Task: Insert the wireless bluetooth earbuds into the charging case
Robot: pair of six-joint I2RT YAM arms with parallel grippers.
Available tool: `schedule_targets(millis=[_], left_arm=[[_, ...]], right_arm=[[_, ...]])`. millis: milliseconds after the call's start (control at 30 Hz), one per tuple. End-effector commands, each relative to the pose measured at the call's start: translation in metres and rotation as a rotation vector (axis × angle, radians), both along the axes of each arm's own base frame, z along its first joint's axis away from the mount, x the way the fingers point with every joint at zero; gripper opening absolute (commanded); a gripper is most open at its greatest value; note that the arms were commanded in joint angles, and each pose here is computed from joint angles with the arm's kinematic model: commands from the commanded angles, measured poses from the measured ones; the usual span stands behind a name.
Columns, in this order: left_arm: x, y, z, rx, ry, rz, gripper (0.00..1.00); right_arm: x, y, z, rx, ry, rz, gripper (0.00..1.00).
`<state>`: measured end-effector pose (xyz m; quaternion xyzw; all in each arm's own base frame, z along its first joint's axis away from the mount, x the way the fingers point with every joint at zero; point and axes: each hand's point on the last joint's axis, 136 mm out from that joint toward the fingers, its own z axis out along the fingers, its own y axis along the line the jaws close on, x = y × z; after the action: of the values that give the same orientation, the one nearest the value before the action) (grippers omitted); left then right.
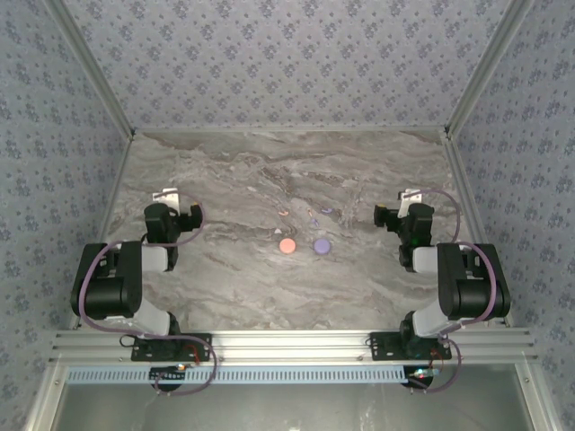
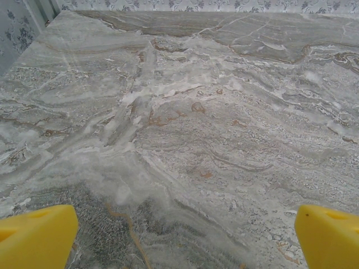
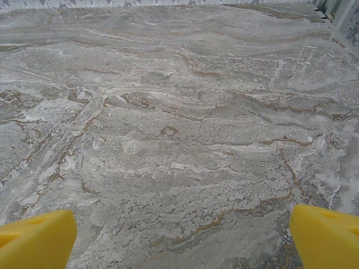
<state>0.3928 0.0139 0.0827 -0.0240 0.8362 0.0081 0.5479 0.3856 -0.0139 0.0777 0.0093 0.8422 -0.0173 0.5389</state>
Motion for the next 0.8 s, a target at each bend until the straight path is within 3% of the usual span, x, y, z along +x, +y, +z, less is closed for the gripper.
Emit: schedule_targets(millis=[0, 200, 500, 767], left_arm=[[0.004, 0.0, 0.01, -0.001, -0.015, 0.01, 0.99], [-0.004, 0.013, 0.034, -0.025, 0.028, 0.101, 0.99], [-0.034, -0.021, 0.078, -0.239, 0.182, 0.048, 0.99], [-0.076, -0.105, 0.081, -0.385, 0.354, -0.158, 0.99]], right_arm=[[0.005, -0.006, 0.007, -0.016, -0.005, -0.029, 1.0], [-0.002, -0.018, 0.031, 0.007, 0.077, -0.134, 1.0], [-0.023, 0.008, 0.055, 0.116, 0.29, -0.151, 1.0], [-0.039, 0.093, 0.067, 0.3, 0.42, 0.158, 1.0]])
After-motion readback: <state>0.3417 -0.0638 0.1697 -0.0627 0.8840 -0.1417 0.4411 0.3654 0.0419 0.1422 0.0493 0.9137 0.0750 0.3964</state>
